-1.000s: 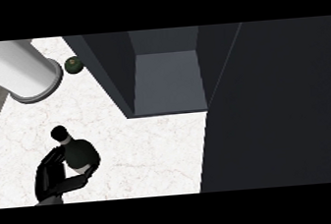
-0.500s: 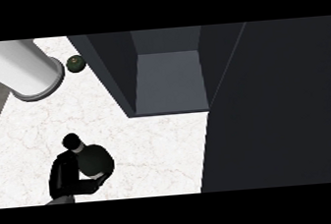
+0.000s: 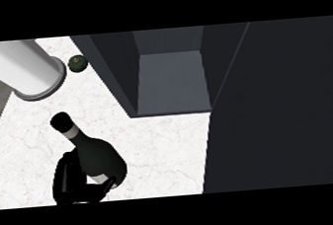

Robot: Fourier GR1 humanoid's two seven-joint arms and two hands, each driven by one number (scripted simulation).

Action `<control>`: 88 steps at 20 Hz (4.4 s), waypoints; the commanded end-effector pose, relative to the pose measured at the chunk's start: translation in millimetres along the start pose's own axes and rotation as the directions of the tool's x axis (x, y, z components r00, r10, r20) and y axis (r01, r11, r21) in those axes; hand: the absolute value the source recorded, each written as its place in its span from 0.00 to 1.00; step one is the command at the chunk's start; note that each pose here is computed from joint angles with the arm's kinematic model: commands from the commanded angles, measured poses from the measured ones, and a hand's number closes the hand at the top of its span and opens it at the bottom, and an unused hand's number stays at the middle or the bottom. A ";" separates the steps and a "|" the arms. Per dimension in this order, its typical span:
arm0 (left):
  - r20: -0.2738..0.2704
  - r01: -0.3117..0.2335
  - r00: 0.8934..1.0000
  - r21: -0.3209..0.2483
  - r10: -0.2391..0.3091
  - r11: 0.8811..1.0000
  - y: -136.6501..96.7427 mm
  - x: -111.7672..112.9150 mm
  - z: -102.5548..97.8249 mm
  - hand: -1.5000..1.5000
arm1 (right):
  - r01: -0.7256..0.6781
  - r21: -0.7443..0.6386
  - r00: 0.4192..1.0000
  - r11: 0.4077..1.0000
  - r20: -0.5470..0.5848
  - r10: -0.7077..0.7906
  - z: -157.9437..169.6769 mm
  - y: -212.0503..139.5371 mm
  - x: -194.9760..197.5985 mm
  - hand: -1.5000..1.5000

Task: Pick up the wine, place it into the cabinet and close the cabinet

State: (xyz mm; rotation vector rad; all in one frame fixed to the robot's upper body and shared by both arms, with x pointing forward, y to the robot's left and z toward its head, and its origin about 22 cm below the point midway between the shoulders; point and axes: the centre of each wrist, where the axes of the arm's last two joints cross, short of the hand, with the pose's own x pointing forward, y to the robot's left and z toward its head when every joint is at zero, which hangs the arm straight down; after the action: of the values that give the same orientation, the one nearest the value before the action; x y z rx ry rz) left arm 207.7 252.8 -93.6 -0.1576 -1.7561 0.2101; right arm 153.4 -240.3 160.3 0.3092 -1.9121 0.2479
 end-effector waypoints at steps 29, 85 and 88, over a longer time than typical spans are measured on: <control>0.009 0.096 0.995 -0.034 -0.096 0.995 -175.0 77.0 -90.5 1.00 | -0.034 -0.006 0.998 0.999 0.045 0.034 10.7 -14.1 18.6 0.00; -0.115 0.334 0.938 0.055 -0.326 0.941 -159.3 -4.6 -186.2 1.00 | -0.006 0.029 0.995 1.000 0.099 0.003 -2.9 -33.5 9.5 0.00; -0.129 0.358 0.928 0.059 -0.349 0.932 -140.3 -26.2 -161.7 1.00 | -0.005 0.040 0.995 0.999 0.099 0.001 -0.9 -31.7 16.8 0.00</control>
State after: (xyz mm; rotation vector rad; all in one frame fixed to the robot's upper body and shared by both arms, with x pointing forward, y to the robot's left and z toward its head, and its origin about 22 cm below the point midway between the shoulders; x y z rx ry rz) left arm 390.7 106.7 -29.4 0.1775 -1.6369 0.0044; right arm 167.8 -275.7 170.3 0.3376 -1.9934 0.2715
